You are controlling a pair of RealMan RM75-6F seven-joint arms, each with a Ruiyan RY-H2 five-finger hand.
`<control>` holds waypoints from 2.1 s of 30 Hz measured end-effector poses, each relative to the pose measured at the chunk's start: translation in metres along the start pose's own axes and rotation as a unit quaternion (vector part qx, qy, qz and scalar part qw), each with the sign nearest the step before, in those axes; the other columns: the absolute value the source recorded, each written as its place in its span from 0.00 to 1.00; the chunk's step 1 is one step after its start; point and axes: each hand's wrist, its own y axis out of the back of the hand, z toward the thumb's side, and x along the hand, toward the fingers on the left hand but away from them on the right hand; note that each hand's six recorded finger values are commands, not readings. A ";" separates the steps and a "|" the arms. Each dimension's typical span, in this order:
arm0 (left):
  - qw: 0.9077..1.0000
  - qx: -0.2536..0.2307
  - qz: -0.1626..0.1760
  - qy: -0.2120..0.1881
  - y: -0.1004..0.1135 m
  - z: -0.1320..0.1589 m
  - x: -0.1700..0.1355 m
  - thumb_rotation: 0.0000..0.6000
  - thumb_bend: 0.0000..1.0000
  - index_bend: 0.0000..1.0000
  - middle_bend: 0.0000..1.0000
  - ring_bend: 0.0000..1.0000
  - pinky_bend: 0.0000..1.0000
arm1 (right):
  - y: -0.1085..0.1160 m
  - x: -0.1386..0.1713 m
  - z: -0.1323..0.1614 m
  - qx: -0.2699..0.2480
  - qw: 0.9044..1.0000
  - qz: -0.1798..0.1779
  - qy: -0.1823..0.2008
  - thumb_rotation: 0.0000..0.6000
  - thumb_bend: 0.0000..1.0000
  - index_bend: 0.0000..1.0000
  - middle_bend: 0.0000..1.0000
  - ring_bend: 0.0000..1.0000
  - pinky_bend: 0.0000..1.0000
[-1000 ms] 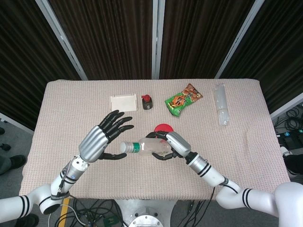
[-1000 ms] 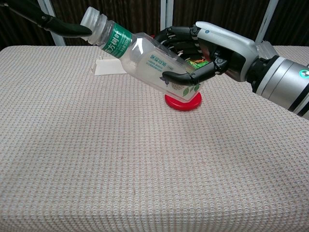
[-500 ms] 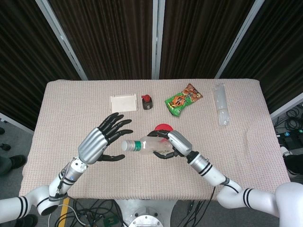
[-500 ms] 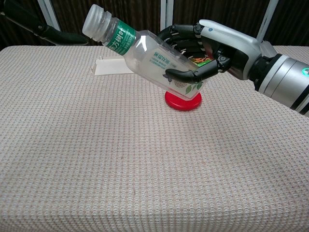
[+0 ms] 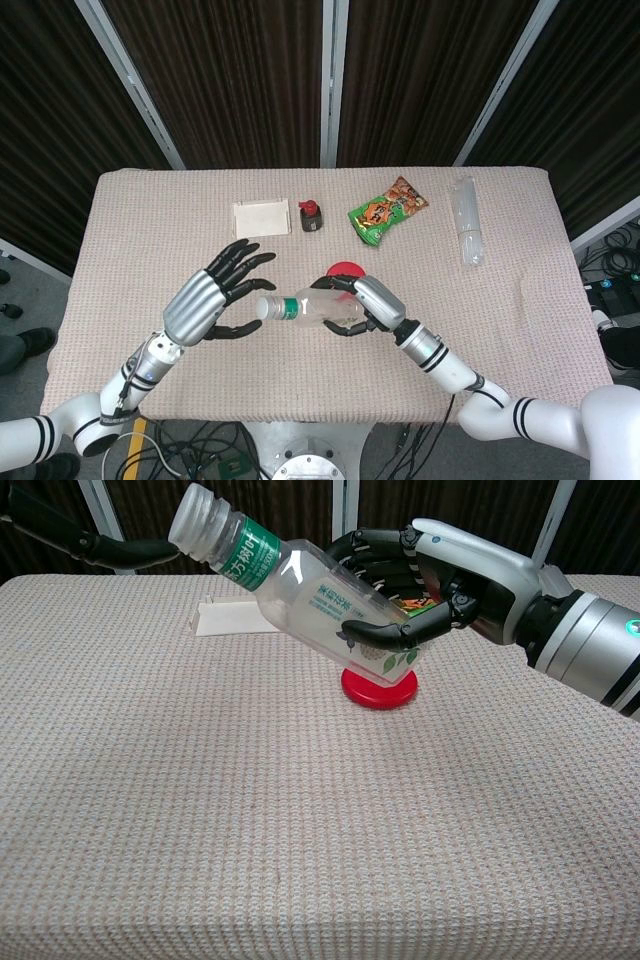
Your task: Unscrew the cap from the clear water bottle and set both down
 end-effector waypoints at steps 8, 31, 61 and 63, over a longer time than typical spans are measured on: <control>1.000 0.002 -0.008 -0.001 -0.002 0.001 0.000 1.00 0.27 0.33 0.08 0.00 0.00 | 0.000 -0.001 0.000 -0.003 1.000 -0.001 0.001 1.00 0.43 0.55 0.46 0.32 0.42; 1.000 0.000 -0.017 0.002 -0.006 -0.001 0.000 1.00 0.31 0.44 0.08 0.00 0.00 | -0.003 -0.002 0.002 -0.004 1.000 0.001 0.004 1.00 0.43 0.55 0.46 0.32 0.42; 1.000 0.025 0.002 0.014 0.008 -0.013 -0.005 1.00 0.39 0.48 0.53 0.33 0.04 | 0.010 0.007 -0.003 0.007 1.000 -0.006 0.000 1.00 0.43 0.55 0.46 0.32 0.43; 0.999 0.032 0.001 0.024 0.009 -0.020 -0.008 1.00 0.39 0.48 0.53 0.33 0.04 | 0.014 0.011 -0.006 0.018 1.000 -0.006 -0.006 1.00 0.43 0.55 0.46 0.32 0.43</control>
